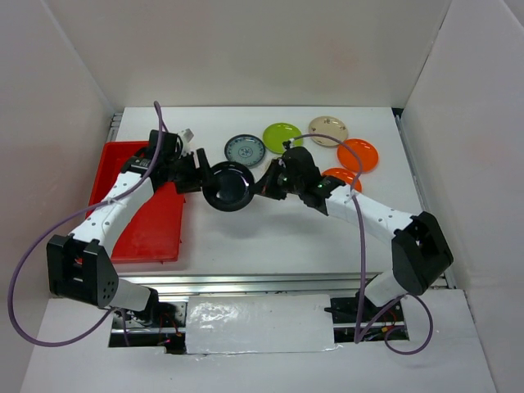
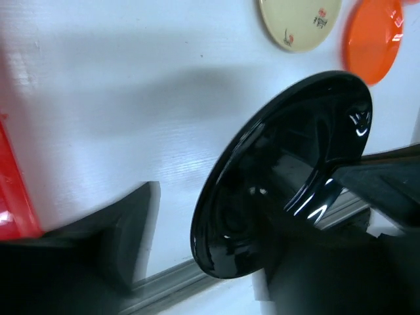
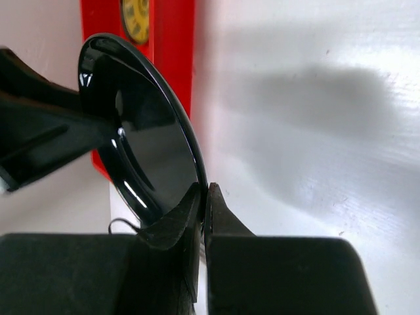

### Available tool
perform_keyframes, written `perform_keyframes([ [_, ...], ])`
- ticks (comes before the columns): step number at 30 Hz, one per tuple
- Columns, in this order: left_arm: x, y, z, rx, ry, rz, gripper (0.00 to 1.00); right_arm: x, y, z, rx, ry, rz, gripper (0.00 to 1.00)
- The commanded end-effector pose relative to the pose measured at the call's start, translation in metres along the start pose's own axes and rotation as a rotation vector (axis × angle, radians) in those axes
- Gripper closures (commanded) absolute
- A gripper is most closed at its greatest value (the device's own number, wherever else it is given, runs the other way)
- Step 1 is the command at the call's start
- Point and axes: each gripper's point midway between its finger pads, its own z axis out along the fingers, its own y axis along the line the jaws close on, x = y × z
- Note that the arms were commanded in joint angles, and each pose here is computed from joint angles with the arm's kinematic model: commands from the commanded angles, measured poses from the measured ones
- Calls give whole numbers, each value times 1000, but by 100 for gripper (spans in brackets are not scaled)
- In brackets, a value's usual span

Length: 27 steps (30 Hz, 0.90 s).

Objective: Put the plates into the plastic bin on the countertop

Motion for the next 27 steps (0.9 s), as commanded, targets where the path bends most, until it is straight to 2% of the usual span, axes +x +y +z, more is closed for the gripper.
perform_keyframes([
  [1, -19, -14, -7, 33, -67, 42, 40, 2, 25, -7, -127, 20, -31, 100],
  [2, -18, -17, -6, 39, -66, 45, 52, 3, 27, -7, -133, 25, -32, 100],
  [4, -20, -21, -7, 54, -74, 41, 91, 4, 30, -8, -146, 35, -33, 100],
  [6, -20, -24, -6, 59, -74, 37, 100, 4, 36, -9, -176, 37, -28, 100],
  [8, -22, -25, -5, 64, -75, 33, 100, 3, 41, -10, -206, 39, -27, 100],
  [9, -23, -26, -5, 66, -80, 25, 100, 1, 42, -11, -220, 37, -26, 96],
  [10, -26, -22, -5, 49, -97, 16, 100, 3, 43, -11, -235, 50, -19, 78],
  [11, -33, -17, -10, 20, -133, -4, 100, -3, 38, -11, -230, 34, -6, 15],
  [12, -40, -9, -15, -28, -169, -56, 100, -7, 33, -12, -214, 26, 11, 0],
  [13, -60, 16, -24, -162, -265, -106, 100, -12, 17, -9, -167, 1, 30, 0],
  [14, -67, 39, -37, -235, -297, -219, 100, -24, 0, -12, -126, -36, 55, 0],
  [16, -82, 86, -57, -406, -405, -357, 100, -26, -31, -13, -60, -67, 84, 0],
  [17, -95, 123, -76, -487, -500, -484, 100, -27, -41, -16, -36, -78, 90, 0],
  [20, -98, 176, -83, -523, -560, -698, 100, -27, -69, -21, 16, -91, 102, 0],
  [22, -113, 190, -77, -478, -618, -741, 100, -26, -82, -23, 32, -89, 107, 0],
  [23, -114, 204, -74, -500, -630, -788, 100, -24, -83, -24, 33, -79, 104, 0],
  [27, -138, 232, -67, -528, -683, -827, 100, -27, -91, -30, 51, -85, 78, 0],
])
